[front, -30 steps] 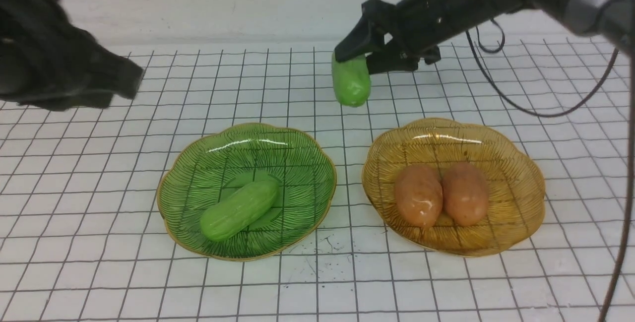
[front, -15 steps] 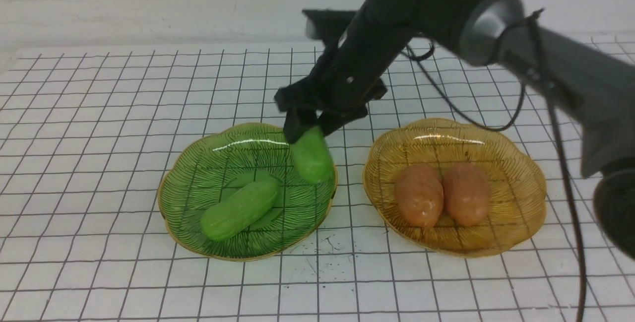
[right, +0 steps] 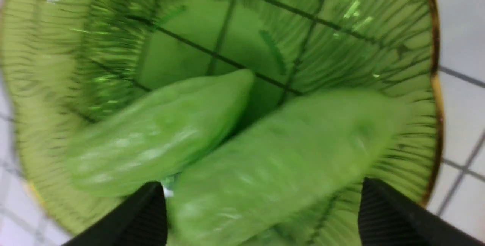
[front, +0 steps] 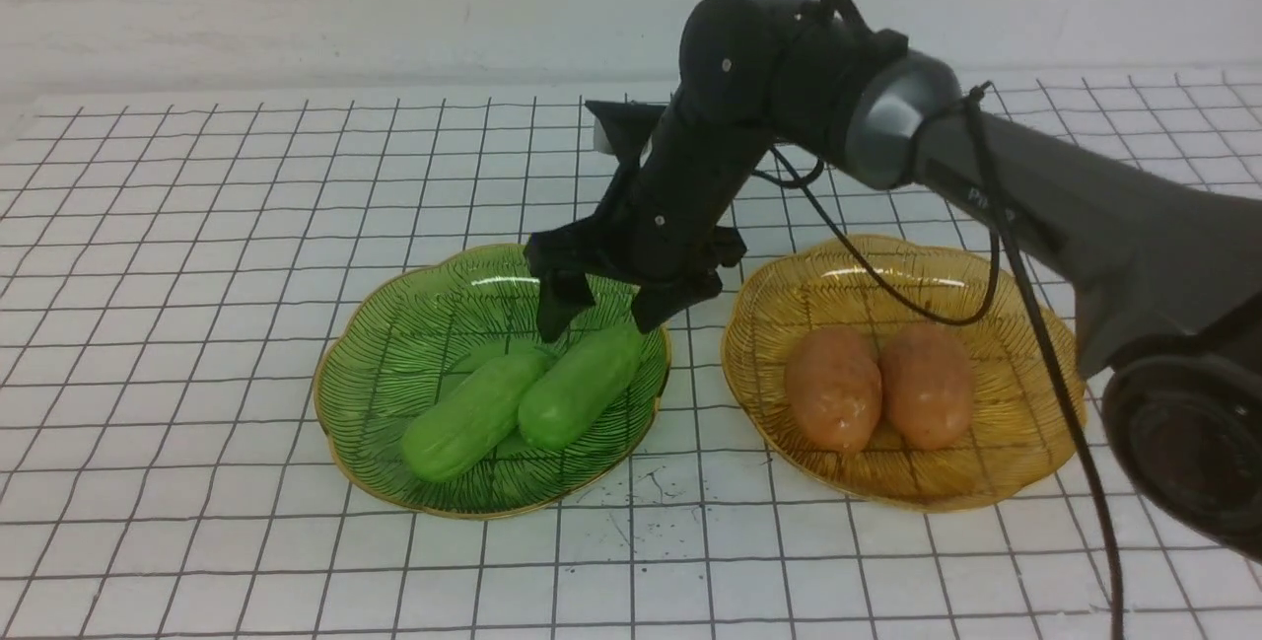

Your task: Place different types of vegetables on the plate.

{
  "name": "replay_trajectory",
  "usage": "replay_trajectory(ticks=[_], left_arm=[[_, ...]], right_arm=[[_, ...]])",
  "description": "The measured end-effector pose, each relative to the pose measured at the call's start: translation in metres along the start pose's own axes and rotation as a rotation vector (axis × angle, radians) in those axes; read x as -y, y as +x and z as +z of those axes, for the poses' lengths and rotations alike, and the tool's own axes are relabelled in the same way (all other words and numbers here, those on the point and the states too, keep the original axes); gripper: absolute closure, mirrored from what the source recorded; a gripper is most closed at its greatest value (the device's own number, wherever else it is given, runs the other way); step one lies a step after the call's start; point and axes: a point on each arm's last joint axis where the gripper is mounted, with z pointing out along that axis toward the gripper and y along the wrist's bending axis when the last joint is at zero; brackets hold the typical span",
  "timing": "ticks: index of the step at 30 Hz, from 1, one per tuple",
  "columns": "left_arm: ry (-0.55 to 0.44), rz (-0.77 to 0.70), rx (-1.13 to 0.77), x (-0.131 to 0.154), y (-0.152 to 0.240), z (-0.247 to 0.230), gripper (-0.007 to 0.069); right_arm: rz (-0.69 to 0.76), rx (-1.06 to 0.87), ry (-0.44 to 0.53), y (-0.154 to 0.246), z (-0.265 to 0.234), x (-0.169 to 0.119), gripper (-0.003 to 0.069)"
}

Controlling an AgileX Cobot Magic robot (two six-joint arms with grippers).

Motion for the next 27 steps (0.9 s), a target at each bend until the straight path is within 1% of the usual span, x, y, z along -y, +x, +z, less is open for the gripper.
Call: replay_trajectory(ticks=[2, 5, 7, 8, 9, 10, 12, 13, 14, 15, 16, 18, 19, 20, 21, 23, 25, 26, 27], left_arm=[[0.000, -0.001, 0.001, 0.000, 0.000, 0.000, 0.0633], [0.000, -0.001, 0.001, 0.000, 0.000, 0.000, 0.0633], [0.000, -0.001, 0.001, 0.000, 0.000, 0.000, 0.0633], [0.000, -0.001, 0.001, 0.000, 0.000, 0.000, 0.0633], [0.000, -0.001, 0.001, 0.000, 0.000, 0.000, 0.0633], [0.000, -0.001, 0.001, 0.000, 0.000, 0.000, 0.0633], [0.001, -0.001, 0.001, 0.000, 0.000, 0.000, 0.0633], [0.001, -0.001, 0.001, 0.000, 0.000, 0.000, 0.0633], [0.000, -0.001, -0.003, 0.000, 0.001, 0.001, 0.0633], [0.000, -0.001, -0.005, 0.000, 0.001, 0.001, 0.0633], [0.001, 0.000, -0.010, 0.000, 0.002, 0.004, 0.0633], [0.005, 0.001, 0.004, 0.001, 0.002, 0.008, 0.0633], [0.009, 0.001, 0.017, 0.001, 0.001, 0.011, 0.0633], [0.011, 0.003, 0.028, 0.002, 0.001, 0.015, 0.0633], [0.012, 0.003, 0.037, 0.002, 0.001, 0.015, 0.0633], [0.020, 0.005, 0.062, 0.003, 0.001, 0.024, 0.0633], [0.025, 0.007, 0.086, 0.004, 0.001, 0.030, 0.0633], [0.026, 0.008, 0.092, 0.004, 0.001, 0.031, 0.0633], [0.028, 0.009, 0.102, 0.005, 0.001, 0.034, 0.0633]], right_arm=[[-0.008, 0.038, -0.023, -0.002, -0.021, -0.009, 0.0064], [-0.047, 0.139, -0.038, -0.002, -0.073, -0.027, 0.0160], [-0.068, 0.182, -0.030, -0.001, -0.096, -0.033, 0.0212], [-0.097, 0.258, -0.017, 0.004, -0.135, -0.042, 0.0283], [-0.104, 0.278, -0.013, 0.005, -0.145, -0.045, 0.0305], [-0.129, 0.348, 0.001, 0.013, -0.181, -0.053, 0.0386], [-0.168, 0.448, 0.033, 0.028, -0.229, -0.061, 0.0495], [-0.189, 0.510, 0.048, 0.041, -0.260, -0.067, 0.0565], [-0.206, 0.558, 0.074, 0.053, -0.283, -0.069, 0.0615], [-0.209, 0.567, 0.079, 0.056, -0.287, -0.069, 0.0621], [-0.234, 0.645, 0.119, 0.083, -0.327, -0.071, 0.0652], [-0.246, 0.686, 0.179, 0.109, -0.351, -0.068, 0.0664], [-0.246, 0.721, 0.213, 0.134, -0.370, -0.065, 0.0671], [-0.240, 0.729, 0.250, 0.155, -0.378, -0.059, 0.0672], [-0.238, 0.731, 0.262, 0.159, -0.379, -0.058, 0.0672], [-0.217, 0.723, 0.310, 0.195, -0.380, -0.044, 0.0673], [-0.217, 0.803, 0.342, 0.232, -0.374, -0.029, 0.0673], [-0.227, 0.865, 0.334, 0.246, -0.375, -0.025, 0.0673], [-0.232, 0.894, 0.346, 0.255, -0.366, -0.019, 0.0673]])
